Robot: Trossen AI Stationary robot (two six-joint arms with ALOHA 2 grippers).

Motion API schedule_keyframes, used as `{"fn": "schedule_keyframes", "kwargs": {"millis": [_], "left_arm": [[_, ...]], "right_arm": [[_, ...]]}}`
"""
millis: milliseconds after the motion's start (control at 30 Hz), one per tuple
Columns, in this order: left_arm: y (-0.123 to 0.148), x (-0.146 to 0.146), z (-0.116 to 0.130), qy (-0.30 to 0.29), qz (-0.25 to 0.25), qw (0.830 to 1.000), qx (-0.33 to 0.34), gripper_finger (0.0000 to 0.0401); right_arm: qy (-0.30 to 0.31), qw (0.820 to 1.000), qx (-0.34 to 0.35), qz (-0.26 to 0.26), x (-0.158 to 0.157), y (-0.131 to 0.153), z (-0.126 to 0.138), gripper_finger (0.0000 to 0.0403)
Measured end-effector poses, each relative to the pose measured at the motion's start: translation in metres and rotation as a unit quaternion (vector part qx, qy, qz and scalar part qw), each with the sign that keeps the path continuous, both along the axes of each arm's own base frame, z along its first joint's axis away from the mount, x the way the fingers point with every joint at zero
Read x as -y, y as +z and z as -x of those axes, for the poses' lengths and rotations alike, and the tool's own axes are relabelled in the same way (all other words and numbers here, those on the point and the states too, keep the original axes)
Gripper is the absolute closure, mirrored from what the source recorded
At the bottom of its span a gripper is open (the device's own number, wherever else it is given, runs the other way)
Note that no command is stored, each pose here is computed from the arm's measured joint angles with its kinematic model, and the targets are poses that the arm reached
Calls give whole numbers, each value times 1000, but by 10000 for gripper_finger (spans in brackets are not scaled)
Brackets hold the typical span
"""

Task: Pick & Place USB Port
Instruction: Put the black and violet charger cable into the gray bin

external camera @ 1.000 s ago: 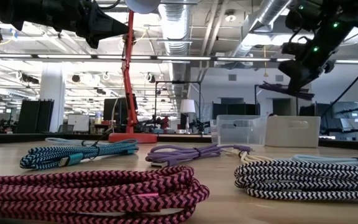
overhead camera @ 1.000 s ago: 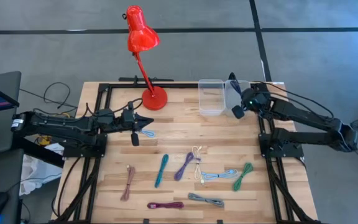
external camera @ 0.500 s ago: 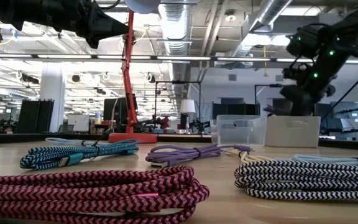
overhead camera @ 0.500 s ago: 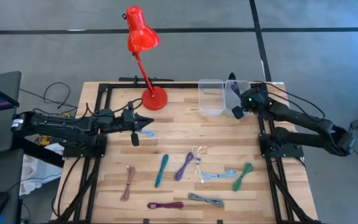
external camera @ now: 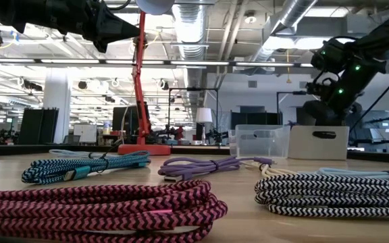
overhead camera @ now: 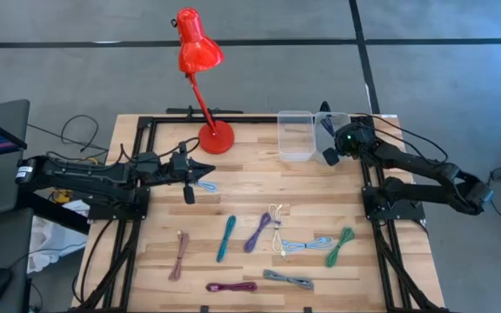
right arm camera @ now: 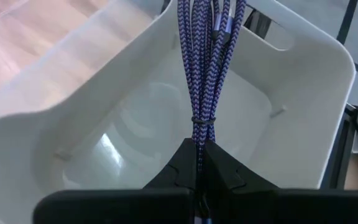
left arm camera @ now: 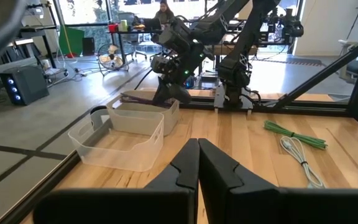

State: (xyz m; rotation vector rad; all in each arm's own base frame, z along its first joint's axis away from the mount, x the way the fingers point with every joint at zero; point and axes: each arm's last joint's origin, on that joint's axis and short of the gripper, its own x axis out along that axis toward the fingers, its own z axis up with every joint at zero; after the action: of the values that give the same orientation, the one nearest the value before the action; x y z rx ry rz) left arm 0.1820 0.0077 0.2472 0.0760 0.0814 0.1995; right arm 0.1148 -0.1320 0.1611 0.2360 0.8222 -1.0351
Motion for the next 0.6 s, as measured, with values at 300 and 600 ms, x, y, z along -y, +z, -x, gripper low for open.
{"fn": "schedule_keyframes", "kwargs": {"millis": [300,600], "left_arm": [[0,0,0,0,0,1000,0,395],[0,0,0,0,0,1000,0,395]], "right_arm": [[8,1000,7,-5,0,0,-1,397],[1,1000,13,-7,0,0,-1,337]]}}
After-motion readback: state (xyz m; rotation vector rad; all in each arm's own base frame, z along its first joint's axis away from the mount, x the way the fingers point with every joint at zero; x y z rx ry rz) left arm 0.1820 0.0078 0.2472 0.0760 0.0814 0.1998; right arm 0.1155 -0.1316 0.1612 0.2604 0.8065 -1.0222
